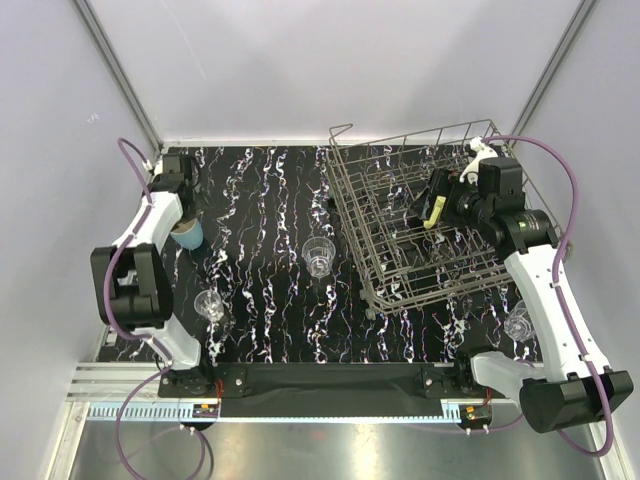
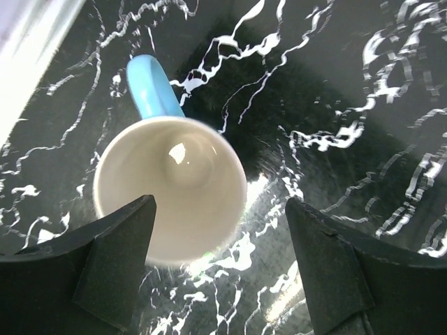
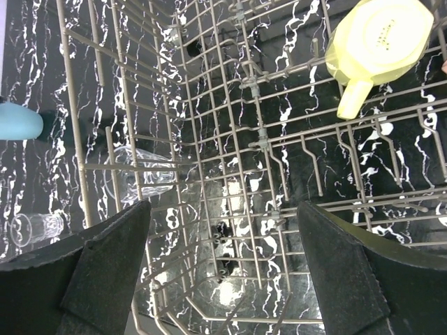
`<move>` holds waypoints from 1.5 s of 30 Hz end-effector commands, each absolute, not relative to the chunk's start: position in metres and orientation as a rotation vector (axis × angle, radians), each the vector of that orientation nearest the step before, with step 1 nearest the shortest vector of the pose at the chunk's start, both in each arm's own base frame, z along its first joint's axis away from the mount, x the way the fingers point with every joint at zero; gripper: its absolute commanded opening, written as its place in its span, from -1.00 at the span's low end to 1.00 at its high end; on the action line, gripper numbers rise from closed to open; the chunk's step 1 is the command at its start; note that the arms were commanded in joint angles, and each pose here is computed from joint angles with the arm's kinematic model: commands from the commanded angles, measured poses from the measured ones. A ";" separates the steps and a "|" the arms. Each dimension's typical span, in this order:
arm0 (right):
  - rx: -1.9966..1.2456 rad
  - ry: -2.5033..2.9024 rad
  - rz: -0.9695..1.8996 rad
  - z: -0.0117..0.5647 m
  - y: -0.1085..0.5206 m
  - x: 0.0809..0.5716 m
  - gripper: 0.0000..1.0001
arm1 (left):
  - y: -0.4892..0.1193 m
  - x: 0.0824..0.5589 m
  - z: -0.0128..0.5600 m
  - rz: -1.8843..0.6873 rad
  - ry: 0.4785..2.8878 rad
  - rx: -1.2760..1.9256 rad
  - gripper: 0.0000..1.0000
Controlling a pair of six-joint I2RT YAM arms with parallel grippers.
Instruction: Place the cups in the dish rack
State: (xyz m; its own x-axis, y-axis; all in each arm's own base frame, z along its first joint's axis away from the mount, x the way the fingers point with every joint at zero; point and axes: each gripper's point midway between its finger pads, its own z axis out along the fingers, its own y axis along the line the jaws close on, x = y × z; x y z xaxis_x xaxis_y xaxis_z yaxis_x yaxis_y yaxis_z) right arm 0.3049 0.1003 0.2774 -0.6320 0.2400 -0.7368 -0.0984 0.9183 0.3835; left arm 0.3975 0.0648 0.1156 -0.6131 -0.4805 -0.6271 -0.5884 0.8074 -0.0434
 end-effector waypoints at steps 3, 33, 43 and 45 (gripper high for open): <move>0.093 2.122 0.587 0.307 0.112 0.309 0.86 | 0.076 0.416 0.103 0.137 2.380 -0.850 0.54; 0.156 2.171 0.698 0.309 0.126 0.311 0.86 | -0.018 0.418 0.186 -0.566 2.160 -0.575 -1.00; 0.191 2.161 0.869 0.315 0.145 0.305 0.86 | -0.124 0.381 0.279 -1.026 1.911 -0.056 -1.00; 0.187 2.145 0.922 0.320 0.151 0.301 0.86 | -0.147 0.364 0.306 -1.112 1.825 0.075 -1.00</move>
State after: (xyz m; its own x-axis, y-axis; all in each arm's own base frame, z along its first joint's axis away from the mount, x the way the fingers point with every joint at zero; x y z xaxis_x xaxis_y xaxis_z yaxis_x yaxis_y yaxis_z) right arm 0.3057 0.1385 0.2951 -0.7058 0.3793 -0.5984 -0.0915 0.7888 0.6078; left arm 0.3826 -0.1020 0.2142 -0.6589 -0.4700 -0.5873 0.1000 0.7192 -0.6876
